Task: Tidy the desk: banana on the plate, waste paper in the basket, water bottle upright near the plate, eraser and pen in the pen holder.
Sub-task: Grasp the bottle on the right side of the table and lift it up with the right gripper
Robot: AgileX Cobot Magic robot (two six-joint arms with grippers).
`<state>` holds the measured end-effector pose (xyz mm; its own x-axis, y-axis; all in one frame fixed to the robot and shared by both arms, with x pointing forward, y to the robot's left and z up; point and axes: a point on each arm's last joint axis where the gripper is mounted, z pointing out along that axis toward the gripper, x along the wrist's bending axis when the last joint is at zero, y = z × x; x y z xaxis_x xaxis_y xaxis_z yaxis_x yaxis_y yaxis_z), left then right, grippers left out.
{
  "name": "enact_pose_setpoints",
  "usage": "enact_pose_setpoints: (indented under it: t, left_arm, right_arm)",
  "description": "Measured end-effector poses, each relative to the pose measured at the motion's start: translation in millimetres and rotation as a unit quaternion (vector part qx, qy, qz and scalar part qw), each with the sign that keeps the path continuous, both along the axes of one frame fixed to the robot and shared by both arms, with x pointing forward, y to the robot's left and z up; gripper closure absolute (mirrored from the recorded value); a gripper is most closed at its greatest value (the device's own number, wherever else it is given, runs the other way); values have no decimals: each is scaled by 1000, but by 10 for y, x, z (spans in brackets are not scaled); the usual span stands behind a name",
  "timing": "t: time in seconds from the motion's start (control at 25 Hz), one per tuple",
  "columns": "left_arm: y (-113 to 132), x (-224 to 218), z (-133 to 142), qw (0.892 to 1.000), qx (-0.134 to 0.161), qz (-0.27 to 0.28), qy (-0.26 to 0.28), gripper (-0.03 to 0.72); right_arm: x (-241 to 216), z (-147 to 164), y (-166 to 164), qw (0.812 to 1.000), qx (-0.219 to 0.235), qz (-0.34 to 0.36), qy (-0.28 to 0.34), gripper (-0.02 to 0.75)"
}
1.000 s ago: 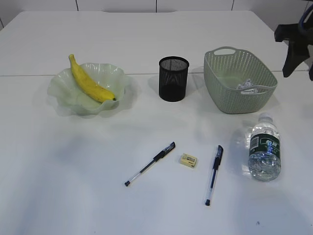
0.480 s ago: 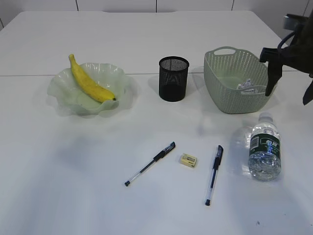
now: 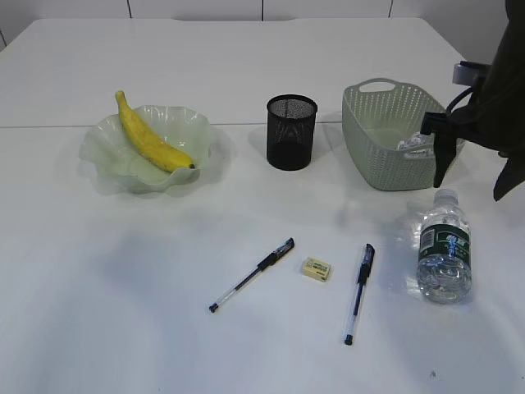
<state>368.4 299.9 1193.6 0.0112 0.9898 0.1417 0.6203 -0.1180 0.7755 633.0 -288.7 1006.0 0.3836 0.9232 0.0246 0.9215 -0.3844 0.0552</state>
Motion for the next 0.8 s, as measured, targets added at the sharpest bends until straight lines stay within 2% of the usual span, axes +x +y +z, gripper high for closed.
enact_pose_setpoints:
  t: [0.44,0.8]
  left_arm:
    - [-23,-18,-26,1000,-15,-4,16,412]
    - [-25,-18,-26,1000,-16,-5,17,412]
  right_arm:
    - [166,-196,16,1000,6,-3,11,150]
    - [232,-369,25,1000,10,-4,28,150]
